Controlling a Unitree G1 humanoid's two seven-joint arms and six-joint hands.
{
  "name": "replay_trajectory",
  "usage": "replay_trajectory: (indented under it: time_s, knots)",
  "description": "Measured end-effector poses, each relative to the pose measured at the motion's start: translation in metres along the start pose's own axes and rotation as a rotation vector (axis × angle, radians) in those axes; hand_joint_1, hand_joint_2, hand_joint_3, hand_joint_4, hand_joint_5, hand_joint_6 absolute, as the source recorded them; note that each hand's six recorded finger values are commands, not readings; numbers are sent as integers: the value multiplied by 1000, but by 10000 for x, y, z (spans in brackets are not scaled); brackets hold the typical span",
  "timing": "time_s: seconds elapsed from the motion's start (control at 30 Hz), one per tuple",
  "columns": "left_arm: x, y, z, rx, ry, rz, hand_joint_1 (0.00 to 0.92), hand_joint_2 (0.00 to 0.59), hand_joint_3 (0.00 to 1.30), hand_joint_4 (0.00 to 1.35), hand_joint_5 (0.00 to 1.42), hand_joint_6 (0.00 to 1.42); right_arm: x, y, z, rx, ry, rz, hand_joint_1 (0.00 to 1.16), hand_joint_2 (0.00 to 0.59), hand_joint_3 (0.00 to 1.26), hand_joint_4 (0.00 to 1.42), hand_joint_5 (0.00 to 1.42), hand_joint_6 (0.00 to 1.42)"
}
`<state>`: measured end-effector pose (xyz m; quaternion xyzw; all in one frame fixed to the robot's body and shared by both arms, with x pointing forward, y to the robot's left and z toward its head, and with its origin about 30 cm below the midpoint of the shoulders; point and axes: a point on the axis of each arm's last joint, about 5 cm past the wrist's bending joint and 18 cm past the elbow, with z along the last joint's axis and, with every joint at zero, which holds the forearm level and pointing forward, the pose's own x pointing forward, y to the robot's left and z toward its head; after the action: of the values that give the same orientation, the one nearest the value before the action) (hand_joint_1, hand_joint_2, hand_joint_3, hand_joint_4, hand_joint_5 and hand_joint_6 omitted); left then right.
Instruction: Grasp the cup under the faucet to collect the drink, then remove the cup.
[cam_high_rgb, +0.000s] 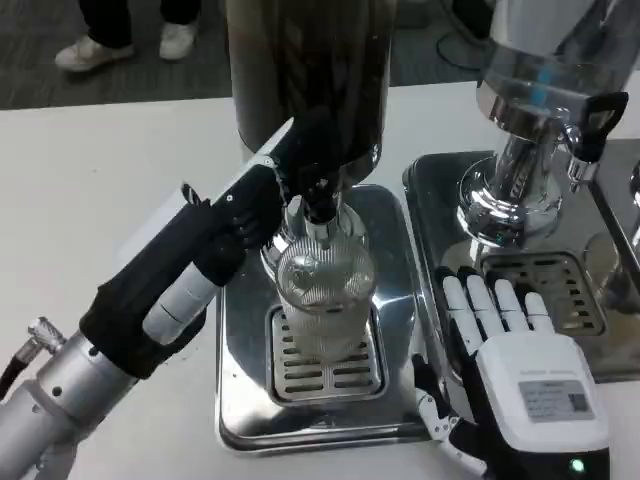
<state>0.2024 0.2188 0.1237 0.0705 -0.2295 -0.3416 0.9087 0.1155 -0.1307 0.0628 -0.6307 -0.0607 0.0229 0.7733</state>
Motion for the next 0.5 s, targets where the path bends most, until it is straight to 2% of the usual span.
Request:
replay_trajectory:
  time_s: [0.13,0.5]
  knots:
    - [54,-16,-15,-16,-4,-4,0,80,0,0,17,0,1,4,20,8,0,0,325,472,0,0,0,15]
    - [130,11,62,86,11,-53,0,90,21,0,83,19,-17,19,50,26,7,8,327,472,0,0,0,27]
